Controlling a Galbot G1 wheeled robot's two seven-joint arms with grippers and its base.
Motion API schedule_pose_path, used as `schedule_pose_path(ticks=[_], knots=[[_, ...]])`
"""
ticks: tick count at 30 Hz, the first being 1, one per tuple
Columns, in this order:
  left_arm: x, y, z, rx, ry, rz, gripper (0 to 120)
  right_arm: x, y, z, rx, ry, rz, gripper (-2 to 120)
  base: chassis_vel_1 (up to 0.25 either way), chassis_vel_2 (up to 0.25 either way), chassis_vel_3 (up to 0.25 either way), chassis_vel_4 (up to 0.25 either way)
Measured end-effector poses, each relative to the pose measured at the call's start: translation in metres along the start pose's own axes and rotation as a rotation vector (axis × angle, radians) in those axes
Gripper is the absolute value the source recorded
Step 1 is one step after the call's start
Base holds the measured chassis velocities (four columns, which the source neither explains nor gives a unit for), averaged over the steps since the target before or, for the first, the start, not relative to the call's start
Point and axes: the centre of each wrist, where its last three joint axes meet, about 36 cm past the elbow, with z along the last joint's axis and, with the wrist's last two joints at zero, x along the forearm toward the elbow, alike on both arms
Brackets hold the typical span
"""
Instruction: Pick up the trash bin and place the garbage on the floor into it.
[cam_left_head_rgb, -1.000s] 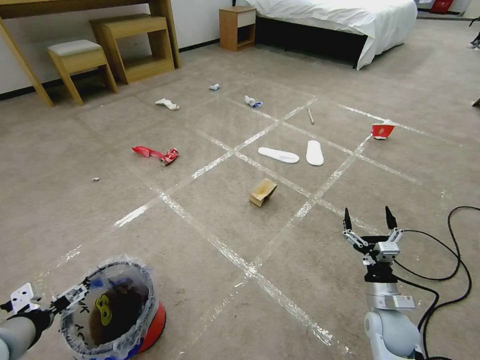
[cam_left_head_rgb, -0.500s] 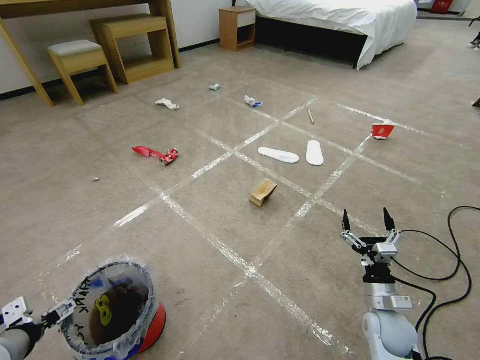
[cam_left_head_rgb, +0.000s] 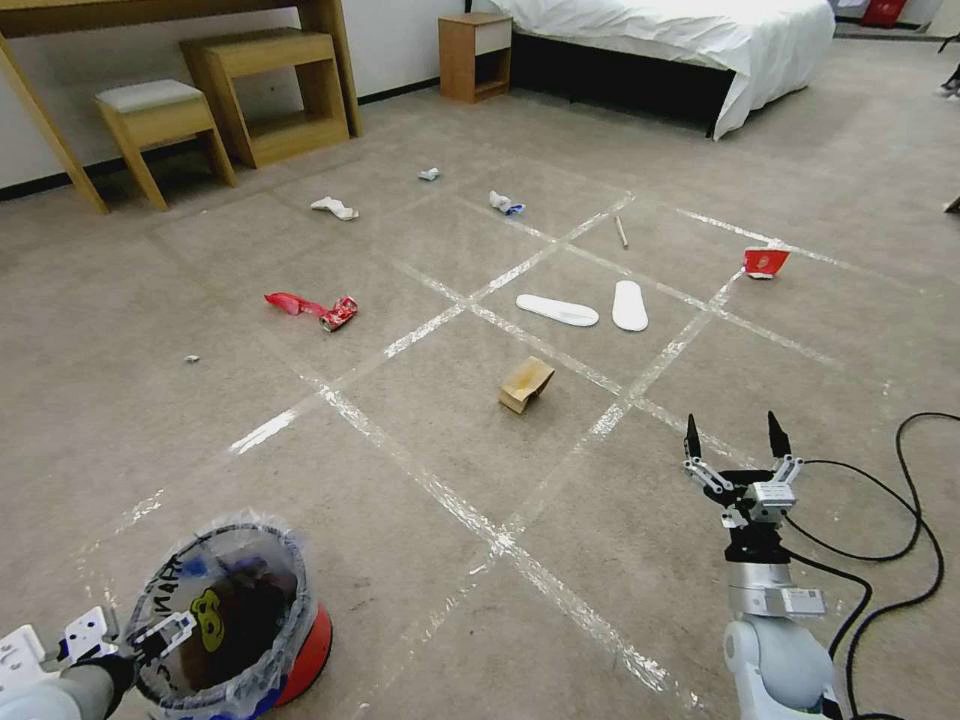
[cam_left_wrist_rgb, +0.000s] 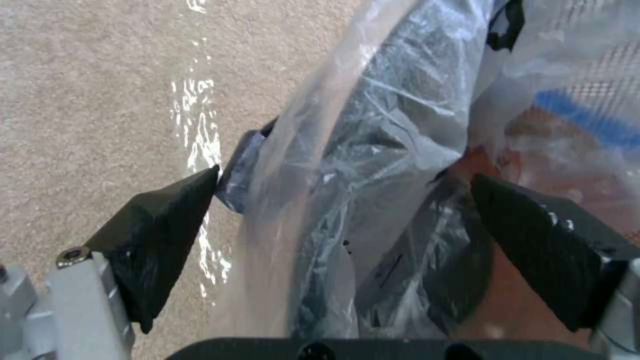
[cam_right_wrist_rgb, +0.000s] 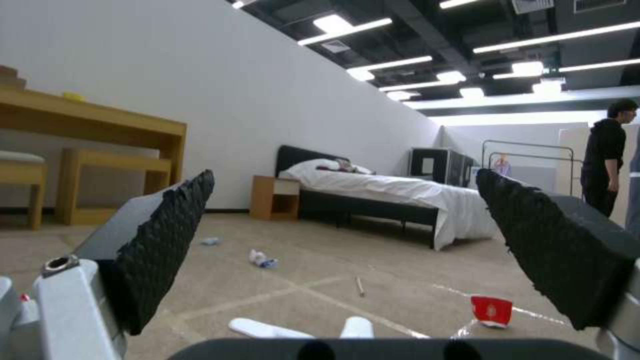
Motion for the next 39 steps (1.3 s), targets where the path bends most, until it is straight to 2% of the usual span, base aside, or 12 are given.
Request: schedule_pose_path(ticks=[6,9,10,14,18,21,22,24,26,27,29,39], knots=[[-0.006,0.004,-0.001,0.005,0.007,-0.017,98,0.001,-0.001,0.001,0.001,0.003,0.000,100,0.000,0.000,0.000,0.000],[-0.008,0.005,-0.003,0.015,0.014,-0.025,88,-0.001,-0.002,0.001,0.002,0.001,0.008,100,0.000,0.000,0.000,0.000],[-0.008,0.005,-0.003,0.015,0.014,-0.025,88,-0.001,-0.002,0.001,0.002,0.001,0.008,100,0.000,0.000,0.000,0.000],[-0.009,0.003,-0.002,0.025,0.028,-0.037,67,-0.006,0.001,0.000,-0.006,-0.004,0.021,100,0.000,0.000,0.000,0.000],[-0.009,0.002,-0.001,0.032,0.038,-0.038,59,-0.007,0.002,0.000,-0.008,-0.005,0.024,100,0.000,0.000,0.000,0.000],[-0.009,0.003,0.003,0.038,0.052,-0.042,42,-0.009,0.002,0.000,-0.012,-0.007,0.030,100,0.000,0.000,0.000,0.000],[-0.009,0.003,0.003,0.038,0.052,-0.042,42,-0.009,0.002,0.000,-0.012,-0.007,0.030,100,0.000,0.000,0.000,0.000],[-0.008,0.003,0.006,0.043,0.057,-0.041,32,-0.009,0.002,0.001,-0.013,-0.006,0.032,100,0.000,0.000,0.000,0.000],[-0.008,0.002,0.006,0.043,0.057,-0.040,30,-0.009,0.002,0.001,-0.013,-0.006,0.033,100,0.000,0.000,0.000,0.000],[-0.006,0.002,0.008,0.045,0.060,-0.038,22,-0.009,0.002,0.001,-0.014,-0.006,0.036,100,0.000,0.000,0.000,0.000],[-0.004,0.001,0.009,0.045,0.061,-0.031,16,-0.009,0.001,0.001,-0.017,-0.006,0.039,100,0.000,0.000,0.000,0.000],[0.002,-0.002,0.014,0.046,0.062,-0.022,11,-0.009,0.000,0.001,-0.023,-0.008,0.045,100,0.000,0.000,0.000,0.000]])
